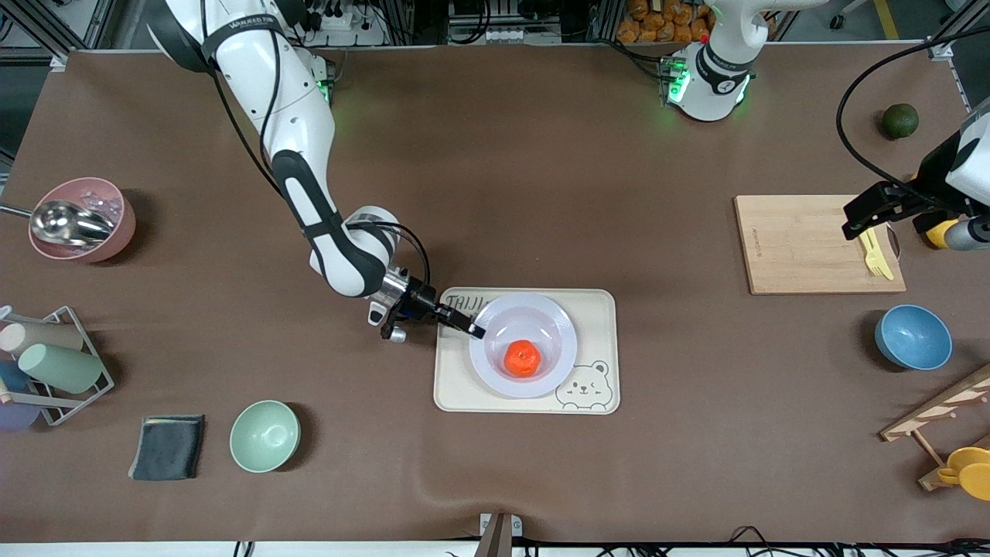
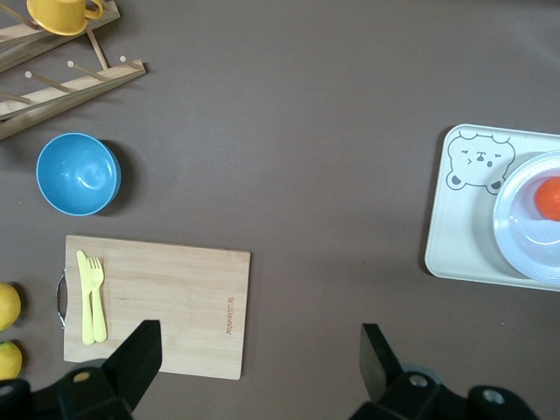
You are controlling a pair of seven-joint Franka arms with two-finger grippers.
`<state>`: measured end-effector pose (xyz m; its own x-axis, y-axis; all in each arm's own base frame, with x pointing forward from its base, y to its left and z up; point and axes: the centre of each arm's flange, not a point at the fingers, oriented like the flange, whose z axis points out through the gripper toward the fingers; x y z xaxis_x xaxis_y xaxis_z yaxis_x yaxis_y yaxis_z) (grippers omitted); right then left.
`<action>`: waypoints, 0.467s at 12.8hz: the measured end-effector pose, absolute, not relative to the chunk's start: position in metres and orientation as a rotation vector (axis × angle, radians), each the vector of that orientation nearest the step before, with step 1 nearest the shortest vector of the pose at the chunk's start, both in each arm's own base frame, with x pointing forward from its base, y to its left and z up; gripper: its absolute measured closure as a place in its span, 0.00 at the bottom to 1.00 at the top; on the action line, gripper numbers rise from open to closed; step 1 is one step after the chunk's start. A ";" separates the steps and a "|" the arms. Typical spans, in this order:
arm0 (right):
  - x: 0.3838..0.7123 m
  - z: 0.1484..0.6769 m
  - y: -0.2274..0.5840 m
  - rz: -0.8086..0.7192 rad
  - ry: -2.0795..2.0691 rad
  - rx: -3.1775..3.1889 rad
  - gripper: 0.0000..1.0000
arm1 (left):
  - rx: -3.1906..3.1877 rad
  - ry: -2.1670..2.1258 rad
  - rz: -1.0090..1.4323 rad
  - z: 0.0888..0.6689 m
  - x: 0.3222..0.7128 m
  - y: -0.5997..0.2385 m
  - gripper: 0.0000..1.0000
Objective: Place orange and plate with both arms
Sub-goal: 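Settle the plate on the tray and open the right gripper, then withdraw the right gripper away from the plate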
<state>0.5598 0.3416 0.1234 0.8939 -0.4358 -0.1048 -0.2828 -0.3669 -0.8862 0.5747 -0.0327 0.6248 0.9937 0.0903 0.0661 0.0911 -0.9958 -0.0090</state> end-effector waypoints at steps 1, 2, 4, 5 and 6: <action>0.562 0.124 0.339 -0.159 0.524 -1.995 0.67 | -3.125 -0.143 -0.105 0.625 0.575 -0.032 0.00; 0.565 0.125 0.337 -0.130 0.521 -2.018 0.67 | -3.125 -0.143 -0.106 0.626 0.575 -0.032 0.00; 0.574 0.129 0.330 -0.075 0.528 -2.054 0.67 | -3.125 -0.144 -0.106 0.626 0.575 -0.032 0.00; 0.578 0.132 0.327 -0.060 0.532 -2.066 0.67 | -3.125 -0.144 -0.106 0.626 0.575 -0.032 0.00; 0.581 0.133 0.324 -0.046 0.539 -2.077 0.67 | -3.125 -0.144 -0.107 0.626 0.575 -0.032 0.00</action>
